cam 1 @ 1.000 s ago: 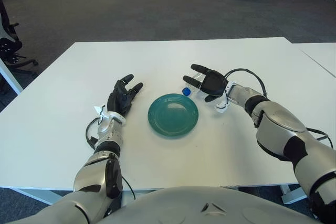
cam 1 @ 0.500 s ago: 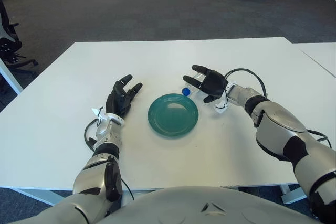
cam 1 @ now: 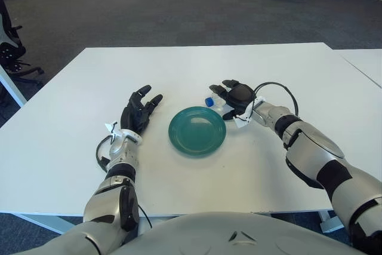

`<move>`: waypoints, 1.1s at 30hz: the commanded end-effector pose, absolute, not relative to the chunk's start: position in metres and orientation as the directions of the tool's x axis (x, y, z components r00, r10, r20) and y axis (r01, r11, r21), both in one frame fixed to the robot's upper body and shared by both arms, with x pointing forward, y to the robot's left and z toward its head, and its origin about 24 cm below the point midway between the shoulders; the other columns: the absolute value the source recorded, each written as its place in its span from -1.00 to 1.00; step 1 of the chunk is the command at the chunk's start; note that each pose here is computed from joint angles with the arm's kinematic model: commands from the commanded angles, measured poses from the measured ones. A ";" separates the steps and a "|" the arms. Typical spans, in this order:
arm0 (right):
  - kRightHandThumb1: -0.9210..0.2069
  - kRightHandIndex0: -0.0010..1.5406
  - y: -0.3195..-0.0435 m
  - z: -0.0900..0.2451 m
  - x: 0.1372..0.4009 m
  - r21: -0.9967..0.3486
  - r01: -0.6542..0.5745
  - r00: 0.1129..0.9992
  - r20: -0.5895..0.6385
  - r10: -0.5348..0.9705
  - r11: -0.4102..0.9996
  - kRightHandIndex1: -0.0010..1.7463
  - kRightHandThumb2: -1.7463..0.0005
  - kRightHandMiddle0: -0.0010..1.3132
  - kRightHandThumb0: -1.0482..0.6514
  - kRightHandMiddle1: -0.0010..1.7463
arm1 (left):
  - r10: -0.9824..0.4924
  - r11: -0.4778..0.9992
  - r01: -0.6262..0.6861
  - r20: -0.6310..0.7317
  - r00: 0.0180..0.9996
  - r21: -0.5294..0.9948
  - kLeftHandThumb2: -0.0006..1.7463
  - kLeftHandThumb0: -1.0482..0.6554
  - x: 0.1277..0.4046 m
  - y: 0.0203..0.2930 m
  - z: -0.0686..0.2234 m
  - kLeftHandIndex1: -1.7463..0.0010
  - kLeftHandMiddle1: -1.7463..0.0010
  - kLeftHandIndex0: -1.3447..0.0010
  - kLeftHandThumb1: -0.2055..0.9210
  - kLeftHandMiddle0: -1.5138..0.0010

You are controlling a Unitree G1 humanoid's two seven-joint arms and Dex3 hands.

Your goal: Put the bottle into the plate.

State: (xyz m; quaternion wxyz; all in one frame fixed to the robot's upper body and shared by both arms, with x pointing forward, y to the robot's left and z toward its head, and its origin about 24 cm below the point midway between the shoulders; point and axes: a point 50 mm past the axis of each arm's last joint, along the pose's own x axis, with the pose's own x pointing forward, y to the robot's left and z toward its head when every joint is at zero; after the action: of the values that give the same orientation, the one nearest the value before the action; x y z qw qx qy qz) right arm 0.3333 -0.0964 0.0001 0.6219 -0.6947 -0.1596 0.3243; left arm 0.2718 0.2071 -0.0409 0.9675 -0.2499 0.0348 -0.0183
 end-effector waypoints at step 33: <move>-0.35 -0.40 -0.094 -0.012 0.329 -0.903 -0.383 0.713 -0.423 0.559 -0.195 0.58 0.09 -0.89 0.28 0.69 | -0.072 0.862 0.027 -0.069 0.995 -0.507 0.11 -0.90 0.266 0.208 -0.045 -0.23 0.28 0.73 1.00 0.30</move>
State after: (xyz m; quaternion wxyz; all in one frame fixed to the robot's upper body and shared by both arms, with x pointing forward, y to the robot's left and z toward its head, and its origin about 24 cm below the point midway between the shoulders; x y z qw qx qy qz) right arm 0.3387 -0.0864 0.0048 0.6471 -0.6662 -0.0997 0.3570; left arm 0.2710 0.2065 -0.0403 0.9664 -0.2527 0.0334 -0.0337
